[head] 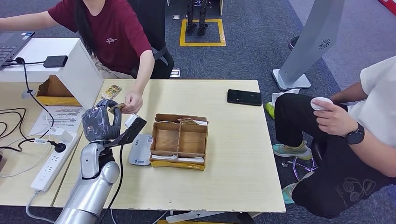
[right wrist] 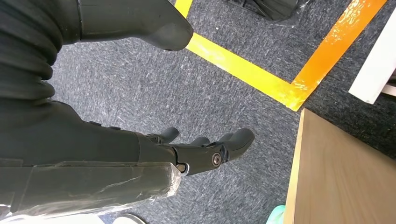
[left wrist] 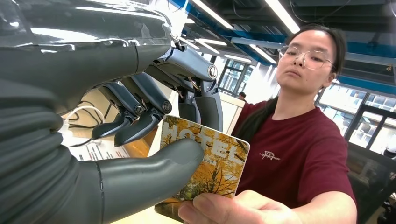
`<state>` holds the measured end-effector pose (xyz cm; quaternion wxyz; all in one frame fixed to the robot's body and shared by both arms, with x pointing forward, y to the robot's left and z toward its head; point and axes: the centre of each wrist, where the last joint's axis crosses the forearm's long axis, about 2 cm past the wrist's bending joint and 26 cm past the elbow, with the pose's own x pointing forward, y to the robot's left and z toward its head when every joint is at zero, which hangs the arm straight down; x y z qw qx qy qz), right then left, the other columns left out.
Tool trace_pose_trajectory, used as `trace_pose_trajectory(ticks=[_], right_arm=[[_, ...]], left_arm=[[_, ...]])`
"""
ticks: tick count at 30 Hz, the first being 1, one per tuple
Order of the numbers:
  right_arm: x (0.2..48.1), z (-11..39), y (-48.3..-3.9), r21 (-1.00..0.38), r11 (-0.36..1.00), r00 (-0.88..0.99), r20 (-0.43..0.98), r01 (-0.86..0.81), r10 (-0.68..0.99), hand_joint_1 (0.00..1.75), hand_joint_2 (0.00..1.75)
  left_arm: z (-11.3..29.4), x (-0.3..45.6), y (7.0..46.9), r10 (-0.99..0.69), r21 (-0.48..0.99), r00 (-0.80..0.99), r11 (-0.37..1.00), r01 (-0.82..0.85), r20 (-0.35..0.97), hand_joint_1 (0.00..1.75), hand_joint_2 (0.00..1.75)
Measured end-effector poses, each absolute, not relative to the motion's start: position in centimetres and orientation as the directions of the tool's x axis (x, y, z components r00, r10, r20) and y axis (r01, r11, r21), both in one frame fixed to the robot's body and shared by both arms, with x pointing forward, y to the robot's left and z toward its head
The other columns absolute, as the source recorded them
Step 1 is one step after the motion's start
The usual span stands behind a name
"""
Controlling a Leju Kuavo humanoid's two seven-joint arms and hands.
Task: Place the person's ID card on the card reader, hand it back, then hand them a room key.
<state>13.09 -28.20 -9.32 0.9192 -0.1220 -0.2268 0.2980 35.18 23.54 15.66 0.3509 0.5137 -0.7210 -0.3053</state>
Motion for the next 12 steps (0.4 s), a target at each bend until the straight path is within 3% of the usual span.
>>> trace_pose_trajectory(ticks=[4,5,8,9,12], right_arm=[[13.08,-9.32,-28.24,-0.360,0.793,0.720,0.344,-0.492,0.603,0.00,1.75],[13.08,-9.32,-28.25,-0.360,0.793,0.720,0.344,-0.492,0.603,0.00,1.75],[13.08,-9.32,-28.26,-0.360,0.793,0.721,0.344,-0.491,0.602,0.00,1.75],[13.08,-9.32,-28.26,-0.360,0.793,0.721,0.344,-0.491,0.602,0.00,1.75],[13.08,-9.32,-28.26,-0.360,0.793,0.721,0.344,-0.491,0.602,0.00,1.75]], left_arm=[[15.59,35.18,23.55,-0.955,0.802,-0.225,0.285,-0.525,0.192,1.75,1.75],[15.57,35.18,23.55,-0.955,0.803,-0.225,0.285,-0.524,0.192,1.62,1.75],[15.52,35.19,23.56,-0.955,0.804,-0.225,0.285,-0.522,0.192,0.31,1.75],[15.51,35.19,23.56,-0.955,0.804,-0.225,0.285,-0.522,0.192,0.00,1.75],[15.51,35.19,23.56,-0.954,0.802,-0.227,0.287,-0.524,0.194,0.00,1.75]])
